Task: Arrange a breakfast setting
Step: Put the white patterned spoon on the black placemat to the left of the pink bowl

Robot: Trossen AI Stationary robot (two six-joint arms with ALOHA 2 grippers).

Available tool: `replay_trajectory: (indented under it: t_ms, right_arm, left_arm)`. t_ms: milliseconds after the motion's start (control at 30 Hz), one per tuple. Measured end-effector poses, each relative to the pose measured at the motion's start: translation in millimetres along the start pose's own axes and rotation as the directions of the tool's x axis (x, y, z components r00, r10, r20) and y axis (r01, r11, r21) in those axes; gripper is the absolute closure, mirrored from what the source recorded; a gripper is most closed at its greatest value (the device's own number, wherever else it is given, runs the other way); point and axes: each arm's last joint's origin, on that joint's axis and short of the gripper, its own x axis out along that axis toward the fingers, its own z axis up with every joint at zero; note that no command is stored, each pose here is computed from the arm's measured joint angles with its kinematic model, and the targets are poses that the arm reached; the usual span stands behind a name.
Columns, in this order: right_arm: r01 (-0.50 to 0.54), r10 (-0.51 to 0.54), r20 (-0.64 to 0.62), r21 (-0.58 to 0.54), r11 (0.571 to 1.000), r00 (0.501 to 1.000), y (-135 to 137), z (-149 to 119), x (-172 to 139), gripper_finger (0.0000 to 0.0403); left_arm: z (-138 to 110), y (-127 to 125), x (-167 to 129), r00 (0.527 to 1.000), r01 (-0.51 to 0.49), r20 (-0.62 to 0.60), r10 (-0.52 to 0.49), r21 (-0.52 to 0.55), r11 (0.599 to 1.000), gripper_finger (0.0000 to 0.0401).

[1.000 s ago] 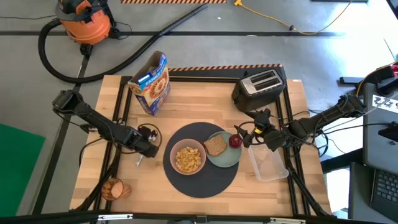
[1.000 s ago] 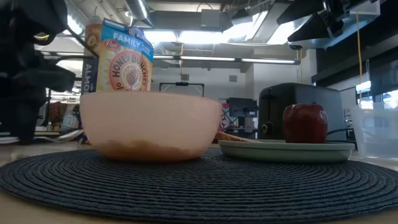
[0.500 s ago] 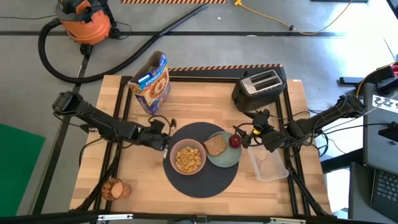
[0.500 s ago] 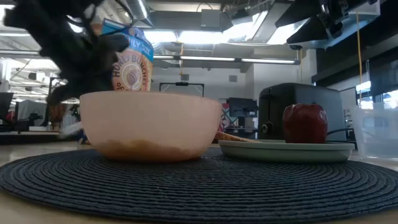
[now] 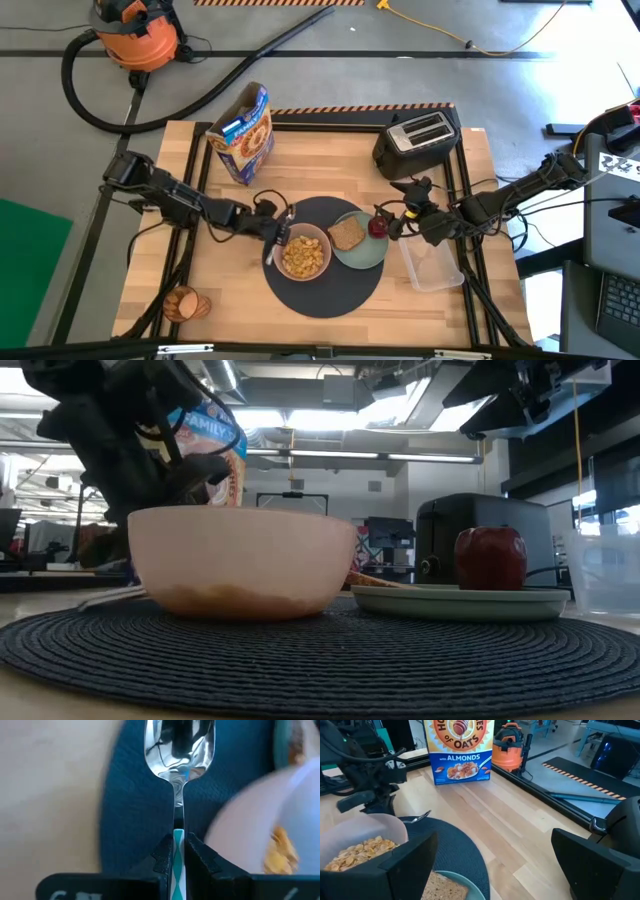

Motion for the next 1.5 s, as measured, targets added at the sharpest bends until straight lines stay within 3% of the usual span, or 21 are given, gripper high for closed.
replay_trajectory:
  t_ms: [200, 533, 1067, 1333, 1500]
  right_arm:
    - [0.0, 0.0, -0.001, 0.006, 1.0, 1.0, 0.0, -0.1, 0.0, 0.0024]
    - [-0.037, 0.037, -0.023, 0.009, 0.999, 0.999, 1.1, -0.6, 0.0, 0.0024]
    - [-0.085, 0.089, -0.058, 0.056, 0.995, 0.994, 2.5, -2.1, -0.2, 0.0024]
    - [-0.121, 0.125, -0.093, 0.051, 0.991, 0.988, 3.1, -3.9, -0.3, 0.0024]
    - [-0.121, 0.125, -0.093, 0.05, 0.991, 0.988, 3.0, -3.9, -0.3, 0.0024]
  left_arm:
    - [-4.8, -1.1, -0.9, 1.0, 0.009, -0.027, -0.009, -0.013, 1.0, 0.0373]
    - [-8.1, -4.0, -3.5, 0.992, 0.022, 0.123, -0.014, -0.064, 0.998, 0.0372]
    - [-35.5, -5.9, -11.6, 0.999, 0.048, 0.029, -0.043, -0.214, 0.976, 0.0372]
    - [-37.8, -2.0, -13.2, 0.996, 0.023, 0.093, -0.006, -0.182, 0.983, 0.037]
    - [-37.7, 0.5, -13.2, 0.995, -0.001, 0.095, 0.017, -0.168, 0.986, 0.0345]
